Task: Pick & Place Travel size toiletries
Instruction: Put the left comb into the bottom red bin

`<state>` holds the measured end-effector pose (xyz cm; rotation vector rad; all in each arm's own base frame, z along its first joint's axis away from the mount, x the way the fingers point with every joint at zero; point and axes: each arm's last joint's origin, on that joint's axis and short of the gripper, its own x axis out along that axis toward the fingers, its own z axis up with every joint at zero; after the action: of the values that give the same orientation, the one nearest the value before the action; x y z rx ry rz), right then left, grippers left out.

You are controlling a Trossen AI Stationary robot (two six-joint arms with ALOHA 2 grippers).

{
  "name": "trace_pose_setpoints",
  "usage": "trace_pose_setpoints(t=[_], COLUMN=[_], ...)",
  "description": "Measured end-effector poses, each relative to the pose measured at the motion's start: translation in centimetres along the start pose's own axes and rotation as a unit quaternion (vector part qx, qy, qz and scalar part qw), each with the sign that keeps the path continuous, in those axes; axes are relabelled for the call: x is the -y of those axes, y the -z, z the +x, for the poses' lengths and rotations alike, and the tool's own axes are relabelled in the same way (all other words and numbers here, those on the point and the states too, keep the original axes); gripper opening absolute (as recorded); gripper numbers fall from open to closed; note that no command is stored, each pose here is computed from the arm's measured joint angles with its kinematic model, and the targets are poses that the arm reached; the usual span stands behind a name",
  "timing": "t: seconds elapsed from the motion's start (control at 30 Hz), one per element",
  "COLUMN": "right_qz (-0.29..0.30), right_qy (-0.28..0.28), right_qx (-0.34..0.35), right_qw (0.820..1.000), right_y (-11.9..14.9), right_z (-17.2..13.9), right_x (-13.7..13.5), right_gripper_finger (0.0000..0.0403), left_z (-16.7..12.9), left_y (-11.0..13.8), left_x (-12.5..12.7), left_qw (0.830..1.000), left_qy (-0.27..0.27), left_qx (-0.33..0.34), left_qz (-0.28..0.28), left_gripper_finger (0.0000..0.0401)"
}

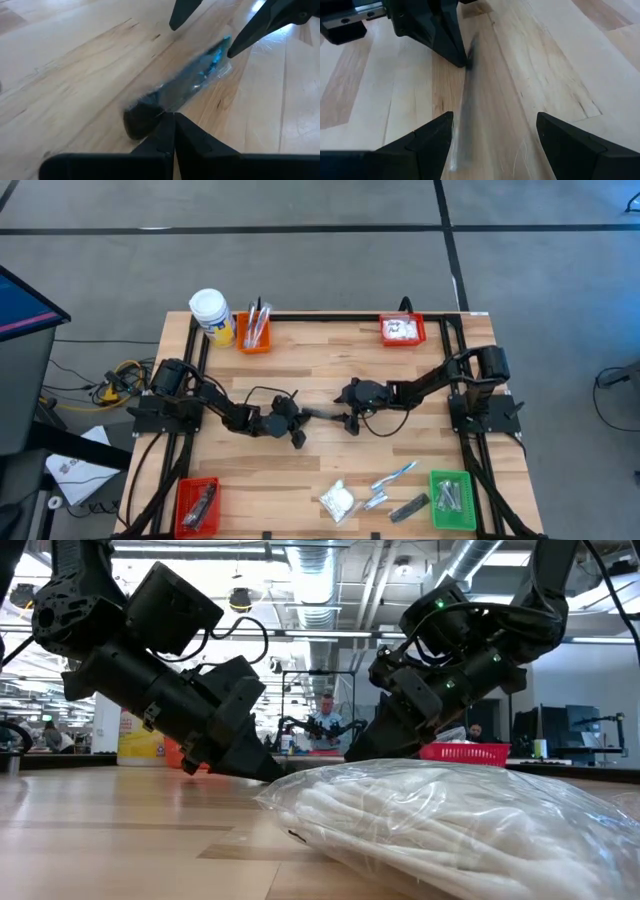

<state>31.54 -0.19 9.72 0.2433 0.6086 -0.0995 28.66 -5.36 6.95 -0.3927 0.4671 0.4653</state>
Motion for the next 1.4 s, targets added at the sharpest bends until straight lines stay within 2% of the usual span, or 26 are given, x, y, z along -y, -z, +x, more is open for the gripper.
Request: trace_pose_setpoints(t=[0.3,0.57,0.87,0.97,1.23,1.4], right_qz=[0.003,0.029,0.057,0.058,0.032,-0.008], right_qy=[-0.037,-0.023,-0.048,-0.057,-0.058,-0.061], right_qx=[-0.003,-0.004,-0.023,-0.033,-0.035,-0.040], right_qw=[0.999,0.999,0.997,0.996,0.997,0.997], right_y=[-0.1,-0.1,0.3,0.0,-0.4,-0.2], right_z=[0.0,0.1,3.8,4.0,3.6,3.4], right_x=[0.0,0.6,0.7,0.5,0.3,-0.5], right_gripper_finger=[0.0279,0.0279,0.0279,0.0279,0.0279,0.0279], left_z=[0.0,-0.1,0.0,0.0,-0.1,-0.1], left_y=[0.0,0.0,-0.3,-0.3,-0.2,-0.3], left_x=[0.0,0.1,0.3,0.3,0.4,0.5], left_qw=[1.000,1.000,0.999,0.999,0.999,0.999], left_qy=[0.000,0.001,0.001,0.001,-0.001,0.000], left_qx=[0.000,0.012,0.026,0.026,0.029,0.031], left_qz=[0.002,0.022,0.023,0.024,0.027,0.026], left_gripper_finger=[0.0000,0.0000,0.0000,0.0000,0.0000,0.0000])
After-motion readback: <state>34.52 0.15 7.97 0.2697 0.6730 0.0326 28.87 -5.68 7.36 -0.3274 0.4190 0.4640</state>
